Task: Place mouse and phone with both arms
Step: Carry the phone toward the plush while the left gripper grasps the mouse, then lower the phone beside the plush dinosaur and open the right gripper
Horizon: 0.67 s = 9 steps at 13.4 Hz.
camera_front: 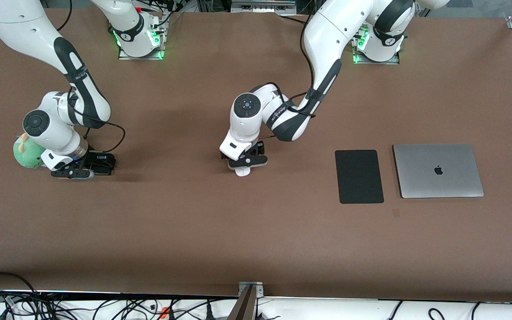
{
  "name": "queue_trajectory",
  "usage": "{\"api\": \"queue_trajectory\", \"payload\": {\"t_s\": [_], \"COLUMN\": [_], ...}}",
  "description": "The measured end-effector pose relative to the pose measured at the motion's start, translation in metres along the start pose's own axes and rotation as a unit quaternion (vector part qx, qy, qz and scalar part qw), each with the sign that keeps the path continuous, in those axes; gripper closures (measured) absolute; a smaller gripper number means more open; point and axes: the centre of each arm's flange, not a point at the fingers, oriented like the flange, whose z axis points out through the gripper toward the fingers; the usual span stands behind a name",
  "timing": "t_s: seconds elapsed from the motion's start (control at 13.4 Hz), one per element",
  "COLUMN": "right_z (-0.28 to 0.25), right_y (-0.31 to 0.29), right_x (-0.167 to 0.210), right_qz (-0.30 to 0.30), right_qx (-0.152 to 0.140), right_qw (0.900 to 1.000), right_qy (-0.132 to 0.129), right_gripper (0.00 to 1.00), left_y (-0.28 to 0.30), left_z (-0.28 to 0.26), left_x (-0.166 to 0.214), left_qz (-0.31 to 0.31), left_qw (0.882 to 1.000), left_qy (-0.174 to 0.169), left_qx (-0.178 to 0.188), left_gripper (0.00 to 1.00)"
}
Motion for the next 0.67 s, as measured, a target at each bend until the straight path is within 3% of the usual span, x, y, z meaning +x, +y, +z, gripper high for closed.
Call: {"api": "queue_trajectory", "payload": {"t_s": [0.37, 0.67], "right_z": [-0.027, -0.084], "right_y": [-0.002, 0.001], "right_x": [0.016, 0.033], "right_qz": [0.005, 0.012], "right_qx": [0.008, 0.015], "right_qw": [0.999, 0.999], "right_qy": [-0.031, -0.032], "right_gripper": [0.0, 0.0], "left_y": [0.002, 0.003], "left_z": [0.019, 0.018], "left_x": [-0.009, -0.007], "left_qz": [0.005, 0.005], "left_qw": [1.0, 1.0], "left_qy": [-0.002, 0.001], "left_qx": [0.0, 0.0], "left_gripper": [0.0, 0.38]}}
